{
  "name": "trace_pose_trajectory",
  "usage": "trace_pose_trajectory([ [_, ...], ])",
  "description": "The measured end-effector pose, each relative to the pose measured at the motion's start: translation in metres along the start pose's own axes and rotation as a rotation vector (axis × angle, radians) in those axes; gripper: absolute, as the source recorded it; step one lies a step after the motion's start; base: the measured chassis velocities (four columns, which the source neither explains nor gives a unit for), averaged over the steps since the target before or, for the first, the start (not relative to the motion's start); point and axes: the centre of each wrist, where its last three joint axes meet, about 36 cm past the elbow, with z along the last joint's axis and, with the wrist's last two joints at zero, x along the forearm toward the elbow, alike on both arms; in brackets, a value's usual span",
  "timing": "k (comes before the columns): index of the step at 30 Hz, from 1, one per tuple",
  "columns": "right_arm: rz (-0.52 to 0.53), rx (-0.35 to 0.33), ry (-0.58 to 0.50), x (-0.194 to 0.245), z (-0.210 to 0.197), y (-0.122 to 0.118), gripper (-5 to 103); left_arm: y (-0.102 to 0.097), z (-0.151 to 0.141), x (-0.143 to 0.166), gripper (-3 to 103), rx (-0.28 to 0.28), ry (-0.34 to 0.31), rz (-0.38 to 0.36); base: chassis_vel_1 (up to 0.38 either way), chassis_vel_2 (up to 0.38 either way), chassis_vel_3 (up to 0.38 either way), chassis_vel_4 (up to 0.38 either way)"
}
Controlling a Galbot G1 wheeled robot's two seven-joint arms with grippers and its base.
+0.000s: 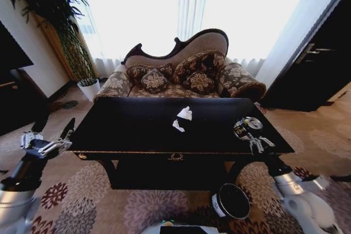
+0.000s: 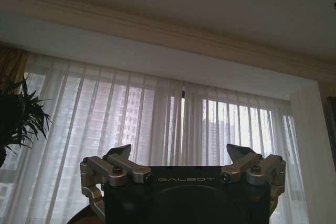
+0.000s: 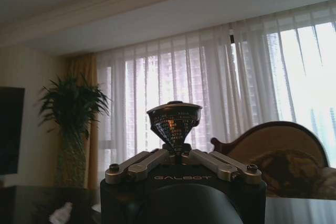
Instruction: Move to the front of the table and place the trash on the table into the trash bin.
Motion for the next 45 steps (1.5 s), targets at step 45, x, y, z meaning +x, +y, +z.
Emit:
trace_pose_trajectory([
  [45, 0.079, 0.081, 0.571, 0.223, 0.170, -0.060, 0, 0.029, 0.003, -0.009, 100, 0.002, -0.005, -0.016, 0.000, 0.000, 0.000, 0.000],
])
